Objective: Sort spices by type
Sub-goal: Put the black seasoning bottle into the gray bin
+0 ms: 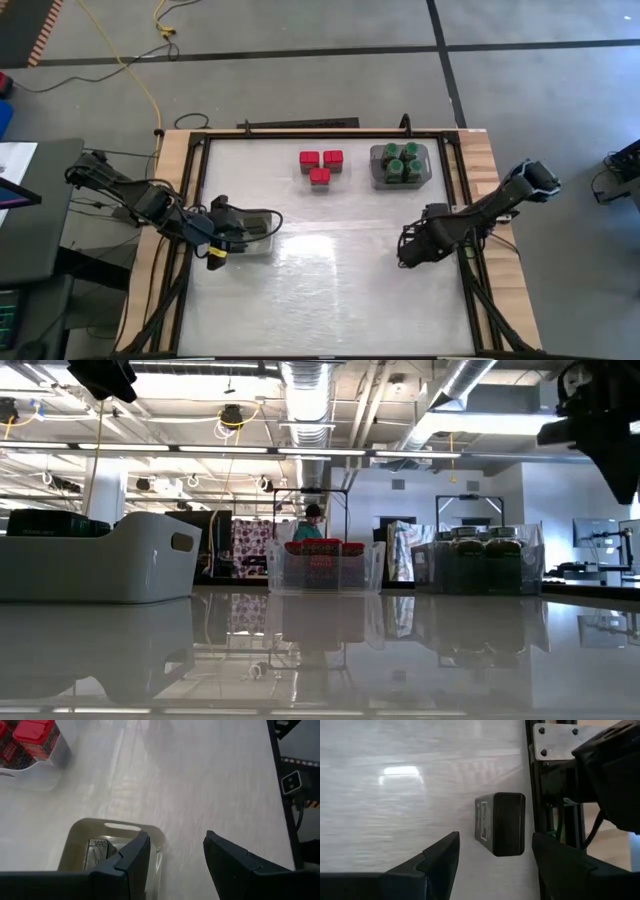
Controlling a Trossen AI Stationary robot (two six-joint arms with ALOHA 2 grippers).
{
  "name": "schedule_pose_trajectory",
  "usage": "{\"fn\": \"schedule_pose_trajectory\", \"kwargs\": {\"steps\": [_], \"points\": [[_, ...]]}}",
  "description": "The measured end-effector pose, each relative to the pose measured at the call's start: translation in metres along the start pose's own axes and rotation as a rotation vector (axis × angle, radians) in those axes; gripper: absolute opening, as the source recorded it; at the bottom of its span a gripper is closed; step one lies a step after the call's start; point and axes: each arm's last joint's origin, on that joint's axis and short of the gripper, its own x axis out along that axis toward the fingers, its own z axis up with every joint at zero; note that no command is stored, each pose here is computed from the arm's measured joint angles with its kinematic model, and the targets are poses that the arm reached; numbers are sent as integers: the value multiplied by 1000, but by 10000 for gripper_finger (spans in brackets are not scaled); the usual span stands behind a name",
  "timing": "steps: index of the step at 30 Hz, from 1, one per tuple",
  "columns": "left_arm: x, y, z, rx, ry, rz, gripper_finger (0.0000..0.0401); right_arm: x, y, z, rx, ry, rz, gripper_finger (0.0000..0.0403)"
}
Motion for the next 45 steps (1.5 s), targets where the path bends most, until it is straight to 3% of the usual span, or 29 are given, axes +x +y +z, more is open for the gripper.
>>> {"fn": "schedule_pose_trajectory", "kwargs": {"steps": [5,10,23,32,37,43,45], "points": [[0,0,0,70,2,1,178,8,8,-4,9,0,-62,280],[0,0,0,81,2,1,178,25,-1,0,42,49,-120,280],[0,1,-1,77,-6,33,178,54,-19,3,93,88,-6,280],[0,2,0,73,-10,37,178,64,-21,4,95,75,6,278],[0,2,0,72,-11,40,178,64,-21,4,95,62,12,242],[0,2,0,75,-11,40,178,64,-20,5,77,41,29,147],[0,2,0,99,-11,40,178,64,-19,4,66,49,43,146]]}}
